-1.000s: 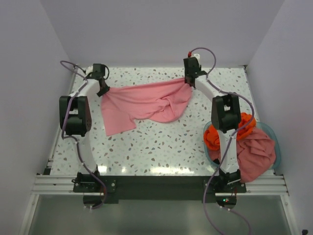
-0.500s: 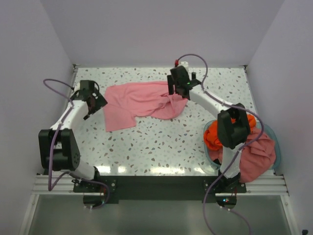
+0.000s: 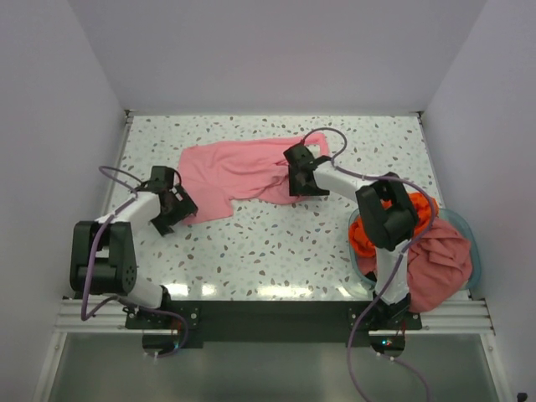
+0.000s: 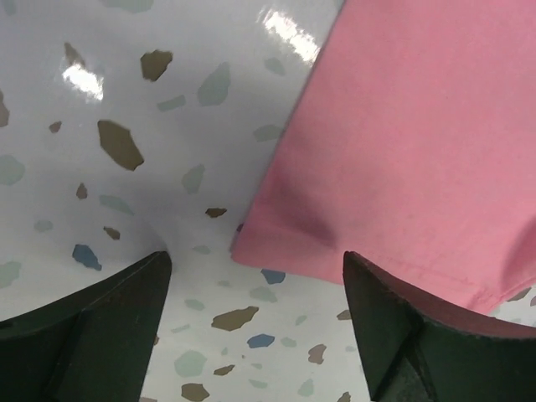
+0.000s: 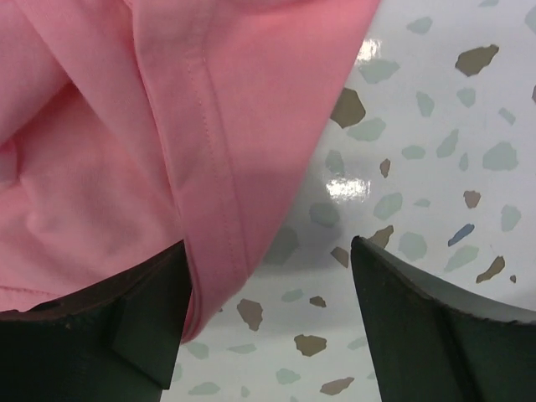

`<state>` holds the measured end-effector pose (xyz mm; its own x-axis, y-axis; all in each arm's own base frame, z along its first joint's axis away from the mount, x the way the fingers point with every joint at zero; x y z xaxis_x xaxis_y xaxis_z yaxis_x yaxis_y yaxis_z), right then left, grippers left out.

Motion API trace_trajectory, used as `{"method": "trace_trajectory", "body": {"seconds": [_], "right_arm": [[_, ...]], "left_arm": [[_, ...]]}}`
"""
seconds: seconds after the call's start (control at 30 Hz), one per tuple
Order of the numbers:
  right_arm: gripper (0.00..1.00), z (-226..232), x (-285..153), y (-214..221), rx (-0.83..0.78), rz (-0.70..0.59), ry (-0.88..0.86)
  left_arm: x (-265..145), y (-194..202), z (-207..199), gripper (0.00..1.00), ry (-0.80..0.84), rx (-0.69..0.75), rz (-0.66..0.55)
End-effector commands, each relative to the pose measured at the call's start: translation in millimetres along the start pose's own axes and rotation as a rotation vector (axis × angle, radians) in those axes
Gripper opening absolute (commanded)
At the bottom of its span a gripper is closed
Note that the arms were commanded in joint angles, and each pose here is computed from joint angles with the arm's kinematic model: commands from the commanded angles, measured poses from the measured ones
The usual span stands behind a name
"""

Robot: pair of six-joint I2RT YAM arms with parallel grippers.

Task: Fold and stack the t-shirts
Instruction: Flatten the tshirt out

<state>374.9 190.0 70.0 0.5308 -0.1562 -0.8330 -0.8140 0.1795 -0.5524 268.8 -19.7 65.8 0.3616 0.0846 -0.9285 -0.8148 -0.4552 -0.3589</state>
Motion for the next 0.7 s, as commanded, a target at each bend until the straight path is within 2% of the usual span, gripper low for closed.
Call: {"method": "trace_trajectory", "body": {"seconds": [0.0,0.07,0.1,0.17,0.2,0.27,0.33,0.5,0.53,0.67], "right_arm": [[0.77,-7,-3,15,0.048,0.020,0.016],[0.68,-16,-5,18,0.081,0.015,0.061],[0.64,-29,-6,23,0.082,0.010,0.121],[0.60,-39,-17,22,0.145,-0.020,0.148],[0.60,-52,-18,30,0.161,-0.011,0.180],[0.59,-64,-26,29,0.233,-0.033,0.191],[0.58,-84,-24,39,0.266,-0.016,0.231],[0.52,-105,-34,45,0.371,-0.030,0.189],[0.45,-106,-36,45,0.380,-0.033,0.179],[0.39,-108,-40,41,0.370,-0.035,0.136]], "left_arm": [[15,-10,-18,0.85,0.057,-0.012,-0.008],[24,-5,-19,0.73,0.044,-0.012,0.030],[27,-5,-19,0.59,0.044,-0.015,0.034],[31,-2,-19,0.44,0.037,-0.016,0.041],[32,-2,-20,0.26,0.039,-0.017,0.036],[34,1,-17,0.00,0.018,-0.023,0.040],[34,1,-13,0.00,-0.006,-0.023,0.028],[24,-5,-5,0.00,-0.048,-0.031,-0.025],[23,-7,-2,0.00,-0.078,-0.039,-0.044],[10,-13,3,0.00,-0.098,-0.052,-0.095]]}}
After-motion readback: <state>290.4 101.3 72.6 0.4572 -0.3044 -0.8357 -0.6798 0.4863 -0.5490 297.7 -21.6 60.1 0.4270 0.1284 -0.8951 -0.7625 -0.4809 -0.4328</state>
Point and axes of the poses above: each gripper's point midway between its finger pads, its own x axis out along the fingers, its own z axis along the line the jaws close on, y = z × x, the point moved 5 cm from there along -x, back along the fingers, and after that the axes turned 12 degrees about x, right-handed, at the moved point
